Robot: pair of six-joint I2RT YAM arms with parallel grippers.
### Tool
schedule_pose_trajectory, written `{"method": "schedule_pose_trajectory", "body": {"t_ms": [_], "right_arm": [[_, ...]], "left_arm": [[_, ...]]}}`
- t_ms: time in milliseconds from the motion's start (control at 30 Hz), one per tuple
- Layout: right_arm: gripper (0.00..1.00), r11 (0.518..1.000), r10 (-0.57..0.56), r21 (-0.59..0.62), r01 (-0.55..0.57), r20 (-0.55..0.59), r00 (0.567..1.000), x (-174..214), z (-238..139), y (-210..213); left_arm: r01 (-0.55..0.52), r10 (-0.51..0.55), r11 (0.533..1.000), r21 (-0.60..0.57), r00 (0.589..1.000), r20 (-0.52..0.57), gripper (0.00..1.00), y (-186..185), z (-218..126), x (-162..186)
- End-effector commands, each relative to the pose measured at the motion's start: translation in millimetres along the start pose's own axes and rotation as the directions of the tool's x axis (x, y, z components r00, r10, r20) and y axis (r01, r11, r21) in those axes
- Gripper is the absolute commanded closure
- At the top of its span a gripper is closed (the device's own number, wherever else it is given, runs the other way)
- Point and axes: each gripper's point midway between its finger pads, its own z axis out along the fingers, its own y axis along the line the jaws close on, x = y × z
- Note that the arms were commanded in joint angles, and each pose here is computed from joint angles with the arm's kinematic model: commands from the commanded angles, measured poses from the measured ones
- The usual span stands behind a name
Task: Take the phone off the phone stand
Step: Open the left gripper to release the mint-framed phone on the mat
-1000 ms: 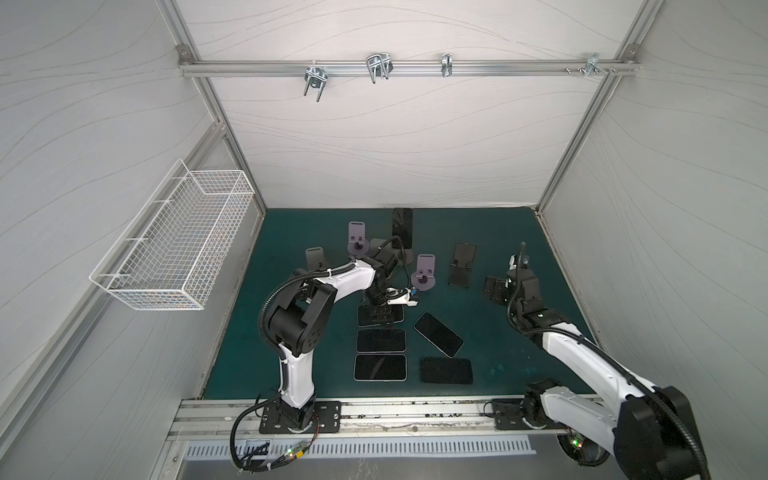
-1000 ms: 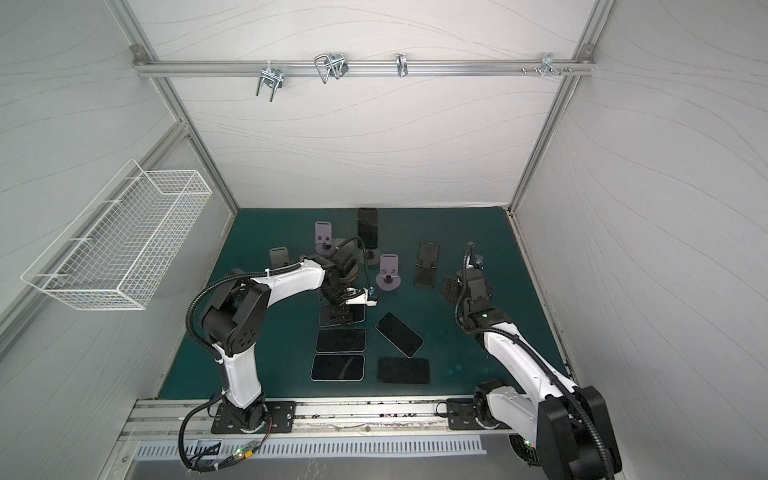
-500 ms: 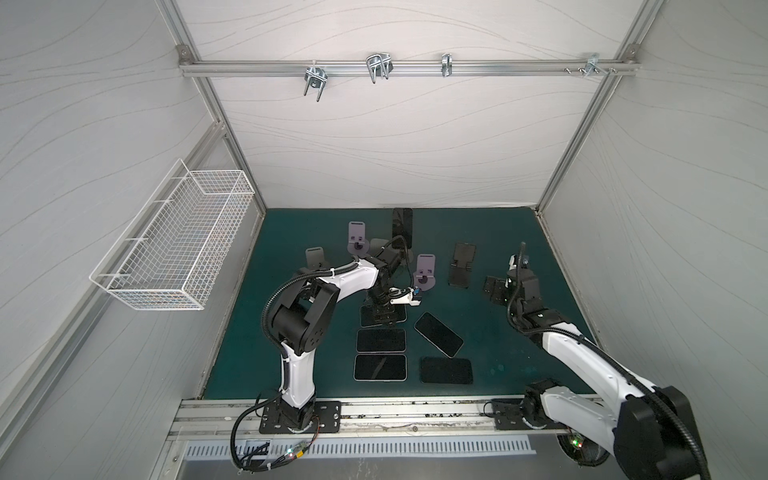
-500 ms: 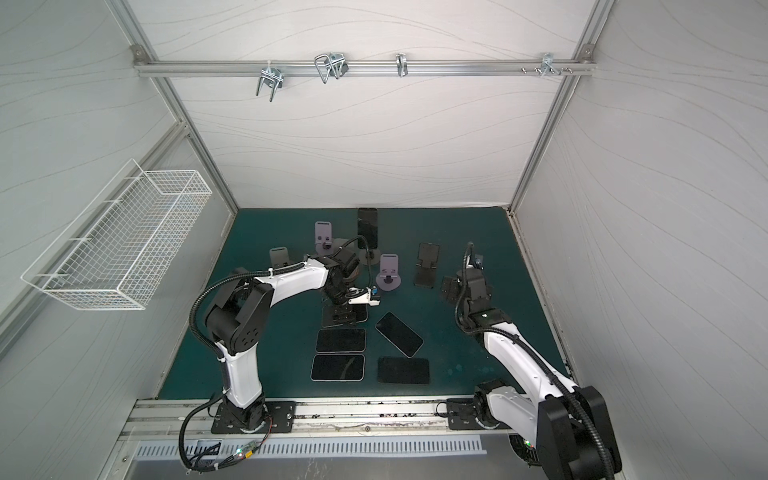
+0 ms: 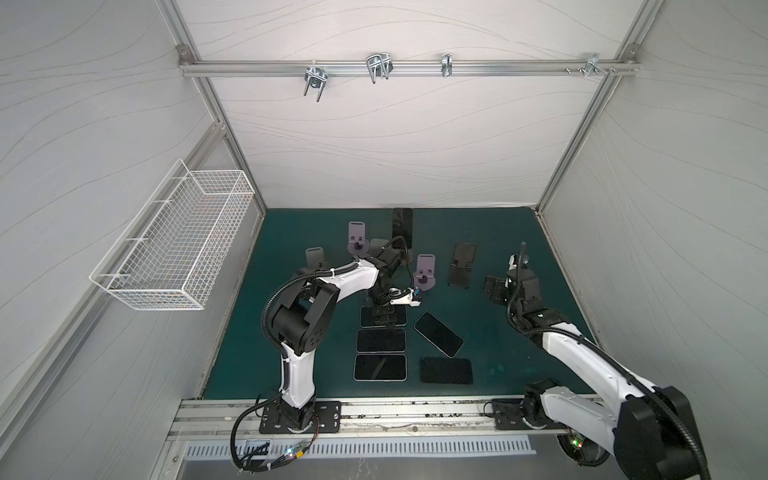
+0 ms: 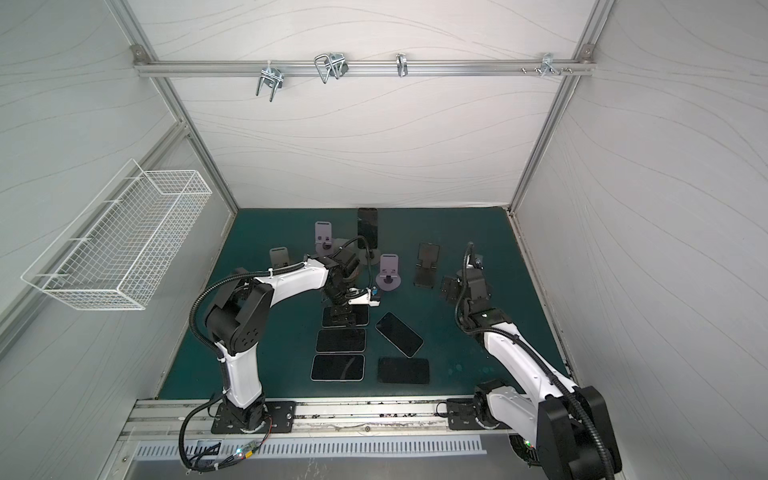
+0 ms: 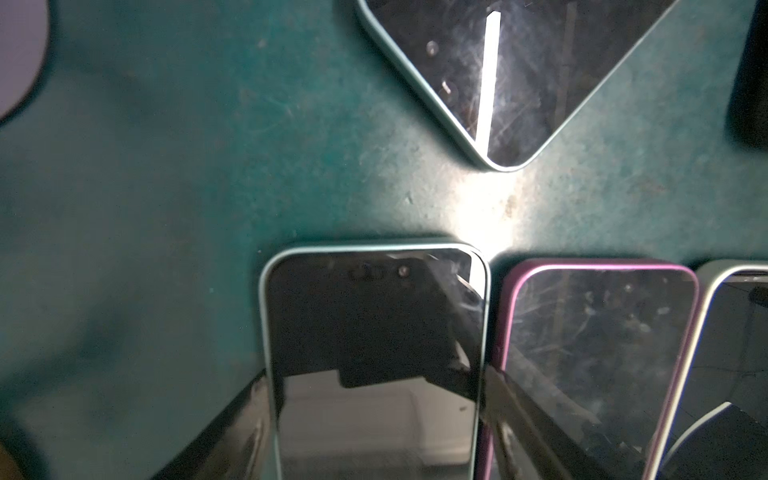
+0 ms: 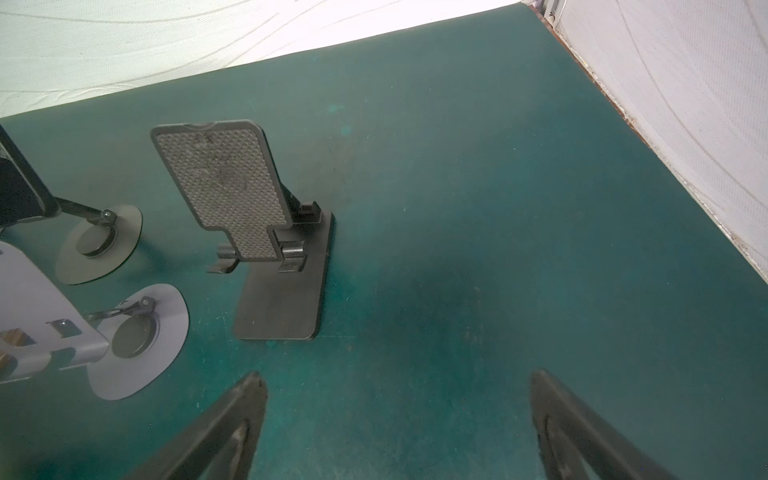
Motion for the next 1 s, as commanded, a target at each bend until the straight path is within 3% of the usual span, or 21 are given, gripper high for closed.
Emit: {"method": "schedule_pose_trajectory", "body": {"t_ms": [0,367,767,967], "right_arm": [[0.01,1.0,-0.003,-0.008,0.003,0.016,1.0,-2,-1,0],[0.01,1.0,-0.004,-0.008,0.004,0.015,1.0,-2,-1,0],[0.01,1.0,-0.003,-0.008,0.003,0.017,1.0,-2,-1,0],[0.01,1.0,-0.004,-0.006,0.004,0.016,1.0,-2,-1,-1]], "left_arm": [[-0.057,0.058,0.997,0.046,0.998,-0.033,0.19,-7,19,9],[-0.053,0.053,0.998,0.038,0.998,-0.023,0.2,-4,15,5],[-0.071,0.073,0.997,-0.032,0.996,0.047,0.19,1,-22,-17],[-0.009,0.011,0.998,-0.068,0.999,0.03,0.16,5,-35,-16]]}}
